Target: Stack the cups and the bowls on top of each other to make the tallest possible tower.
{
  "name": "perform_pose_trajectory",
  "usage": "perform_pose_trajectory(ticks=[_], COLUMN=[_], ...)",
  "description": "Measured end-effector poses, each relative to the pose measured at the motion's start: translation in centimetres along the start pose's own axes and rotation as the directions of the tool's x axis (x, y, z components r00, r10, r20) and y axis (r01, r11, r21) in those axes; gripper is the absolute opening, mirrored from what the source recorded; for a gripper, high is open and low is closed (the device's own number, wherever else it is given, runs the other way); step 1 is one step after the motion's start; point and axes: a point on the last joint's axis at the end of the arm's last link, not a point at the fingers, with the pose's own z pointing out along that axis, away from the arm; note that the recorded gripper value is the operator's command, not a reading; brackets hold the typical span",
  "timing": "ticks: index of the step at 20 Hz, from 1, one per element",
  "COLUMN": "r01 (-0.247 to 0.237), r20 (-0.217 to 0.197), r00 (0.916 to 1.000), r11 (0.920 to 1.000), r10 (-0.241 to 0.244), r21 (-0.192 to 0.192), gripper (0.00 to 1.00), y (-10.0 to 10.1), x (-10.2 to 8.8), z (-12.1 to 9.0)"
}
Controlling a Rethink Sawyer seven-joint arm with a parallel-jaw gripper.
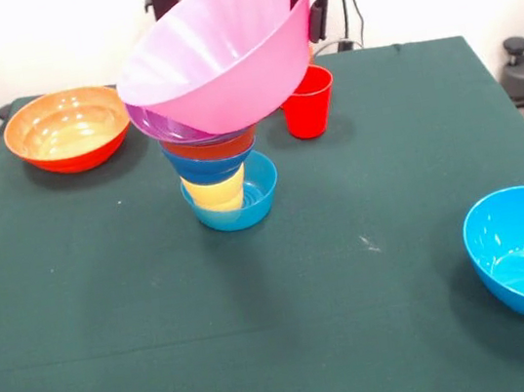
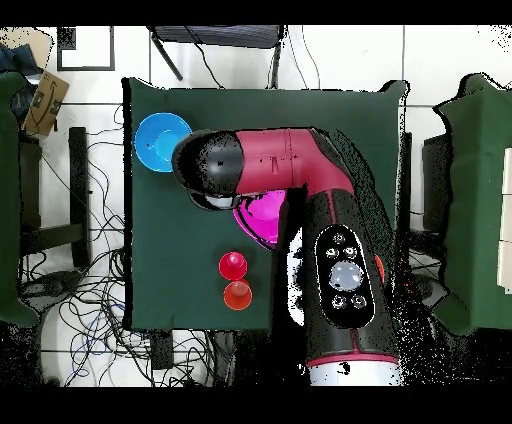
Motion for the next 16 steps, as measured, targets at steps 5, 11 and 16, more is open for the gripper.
perform_pose_trajectory(ticks=[5, 11, 16], r01=[-0.012, -0.030, -0.042], r20=[-0.002, -0.007, -0.024], r00=[0.9999, 0.9995, 0.9988], r11=[0.9999, 0.9993, 0.9985], r10=[0.012, 0.030, 0.043], r21=[0.008, 0.021, 0.035], gripper=[0.00, 0.00, 0.00], y=[-0.8, -2.0, -3.3], x=[-0.1, 0.0, 0.9], z=[0.1, 0.3, 0.5])
